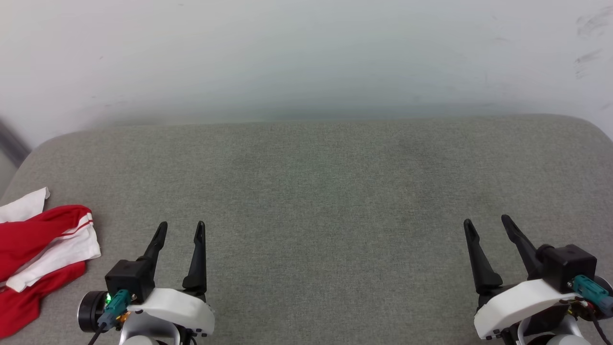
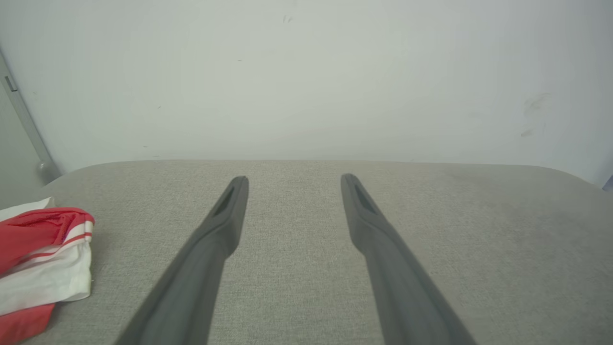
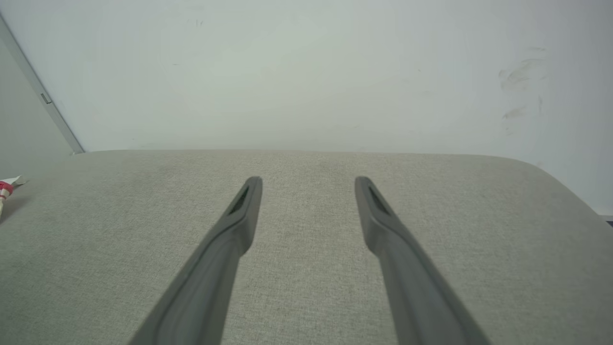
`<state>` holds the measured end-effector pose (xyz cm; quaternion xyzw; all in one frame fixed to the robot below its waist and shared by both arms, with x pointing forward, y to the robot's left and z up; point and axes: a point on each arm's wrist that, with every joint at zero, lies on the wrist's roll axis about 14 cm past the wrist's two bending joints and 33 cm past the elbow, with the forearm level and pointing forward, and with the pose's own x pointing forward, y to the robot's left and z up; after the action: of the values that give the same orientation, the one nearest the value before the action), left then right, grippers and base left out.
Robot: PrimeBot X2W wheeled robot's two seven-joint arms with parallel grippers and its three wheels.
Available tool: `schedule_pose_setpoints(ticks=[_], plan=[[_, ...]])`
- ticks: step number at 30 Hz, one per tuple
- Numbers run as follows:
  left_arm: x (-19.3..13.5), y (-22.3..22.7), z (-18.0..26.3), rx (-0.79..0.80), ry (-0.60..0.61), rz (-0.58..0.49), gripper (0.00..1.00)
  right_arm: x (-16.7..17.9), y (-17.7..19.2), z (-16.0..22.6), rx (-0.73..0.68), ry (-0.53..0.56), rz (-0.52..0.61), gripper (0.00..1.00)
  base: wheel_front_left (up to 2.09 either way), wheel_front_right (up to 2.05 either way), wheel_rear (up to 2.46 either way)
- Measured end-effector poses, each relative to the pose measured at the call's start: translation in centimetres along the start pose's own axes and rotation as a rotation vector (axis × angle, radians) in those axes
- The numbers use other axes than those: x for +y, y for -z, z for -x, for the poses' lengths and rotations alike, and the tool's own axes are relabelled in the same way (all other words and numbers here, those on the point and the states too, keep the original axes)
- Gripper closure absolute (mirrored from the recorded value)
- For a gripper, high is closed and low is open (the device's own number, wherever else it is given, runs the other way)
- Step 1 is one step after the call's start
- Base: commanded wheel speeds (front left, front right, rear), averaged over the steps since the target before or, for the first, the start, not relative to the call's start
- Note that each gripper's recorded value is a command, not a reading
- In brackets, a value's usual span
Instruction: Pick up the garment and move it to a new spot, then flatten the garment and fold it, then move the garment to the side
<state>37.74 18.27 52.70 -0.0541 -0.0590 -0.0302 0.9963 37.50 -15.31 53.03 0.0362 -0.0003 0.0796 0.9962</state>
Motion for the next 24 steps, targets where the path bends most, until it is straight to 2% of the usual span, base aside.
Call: schedule_pose_setpoints(ticks=[15,19,24], plan=[[0.5,0.1,0.1,-0.012,-0.013,-0.055,0.0,0.7,-0.3,-0.5,-0.014,-0.018,0.086,0.0,0.0,0.0,0.0],[1.6,-0.3,0.6,-0.02,-0.049,-0.064,0.0,1.9,-0.4,-1.2,-0.018,-0.055,0.104,0.0,0.0,0.0,0.0],[4.7,-1.2,1.8,-0.044,-0.153,-0.055,0.0,4.4,-0.3,-2.5,-0.017,-0.13,0.1,0.0,0.0,0.0,0.0]])
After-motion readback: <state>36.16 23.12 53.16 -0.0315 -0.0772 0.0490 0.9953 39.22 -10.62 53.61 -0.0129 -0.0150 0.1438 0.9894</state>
